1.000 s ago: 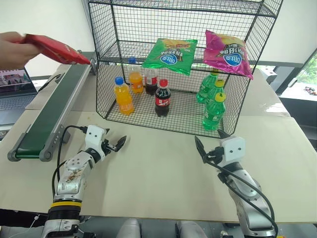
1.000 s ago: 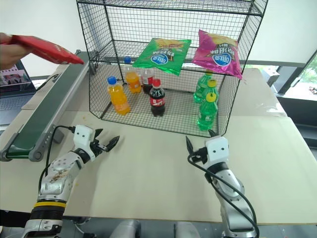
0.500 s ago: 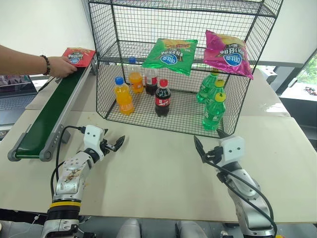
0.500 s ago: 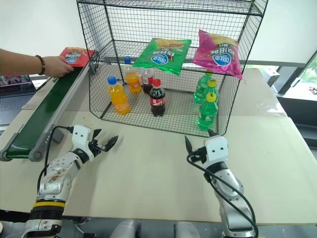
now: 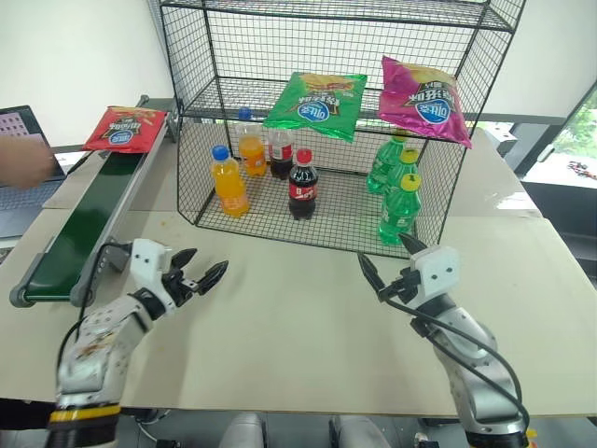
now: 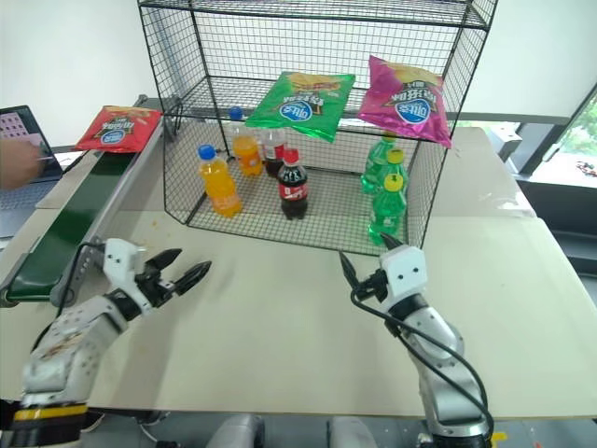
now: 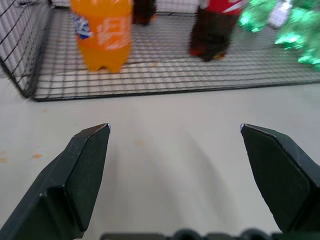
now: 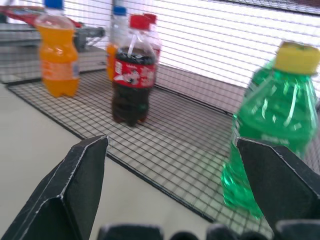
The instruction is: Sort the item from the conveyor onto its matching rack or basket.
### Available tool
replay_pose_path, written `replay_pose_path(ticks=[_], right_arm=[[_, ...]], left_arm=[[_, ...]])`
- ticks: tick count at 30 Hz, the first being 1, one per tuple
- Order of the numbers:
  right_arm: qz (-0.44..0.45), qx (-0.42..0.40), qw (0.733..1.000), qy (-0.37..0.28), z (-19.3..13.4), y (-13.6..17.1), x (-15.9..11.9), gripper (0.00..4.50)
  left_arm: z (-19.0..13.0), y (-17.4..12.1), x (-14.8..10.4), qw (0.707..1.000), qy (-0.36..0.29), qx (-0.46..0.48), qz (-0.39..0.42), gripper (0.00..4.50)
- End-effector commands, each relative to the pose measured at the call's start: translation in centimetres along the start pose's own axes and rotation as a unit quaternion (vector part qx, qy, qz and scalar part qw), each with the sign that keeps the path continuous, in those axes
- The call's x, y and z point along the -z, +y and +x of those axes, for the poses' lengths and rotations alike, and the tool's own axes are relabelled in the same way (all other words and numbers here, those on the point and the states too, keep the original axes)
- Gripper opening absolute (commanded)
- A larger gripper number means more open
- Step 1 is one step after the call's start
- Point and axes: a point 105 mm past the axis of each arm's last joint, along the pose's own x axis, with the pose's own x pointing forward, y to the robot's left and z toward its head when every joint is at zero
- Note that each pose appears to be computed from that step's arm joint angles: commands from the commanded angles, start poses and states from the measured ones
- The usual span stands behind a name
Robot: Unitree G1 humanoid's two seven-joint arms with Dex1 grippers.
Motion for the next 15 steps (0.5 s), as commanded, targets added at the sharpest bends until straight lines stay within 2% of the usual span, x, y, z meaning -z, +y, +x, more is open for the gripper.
replay_pose_path(ticks=[1,4,7,10,15], right_arm=[[0.003,-0.076,0.996,-0.046,0.7,1.2,-3.0,4.50],[0.023,-0.182,0.980,-0.074,1.3,3.3,-5.0,4.50],[0.040,-0.270,0.957,-0.094,1.8,4.9,-6.4,4.50],[0.051,-0.350,0.930,-0.103,1.8,6.4,-7.3,4.50],[0.059,-0.445,0.884,-0.128,1.9,7.8,-9.1,4.50]], left_arm=[[-2.1,-0.1,-2.5,0.999,-0.034,-0.008,-0.036,4.43],[-5.1,1.4,-4.2,0.985,-0.095,-0.067,-0.125,4.43],[-8.4,3.1,-5.2,0.953,-0.170,-0.138,-0.210,4.43],[-12.1,4.6,-4.9,0.905,-0.235,-0.206,-0.289,4.43],[-16.5,5.4,-3.9,0.843,-0.289,-0.269,-0.366,4.43]])
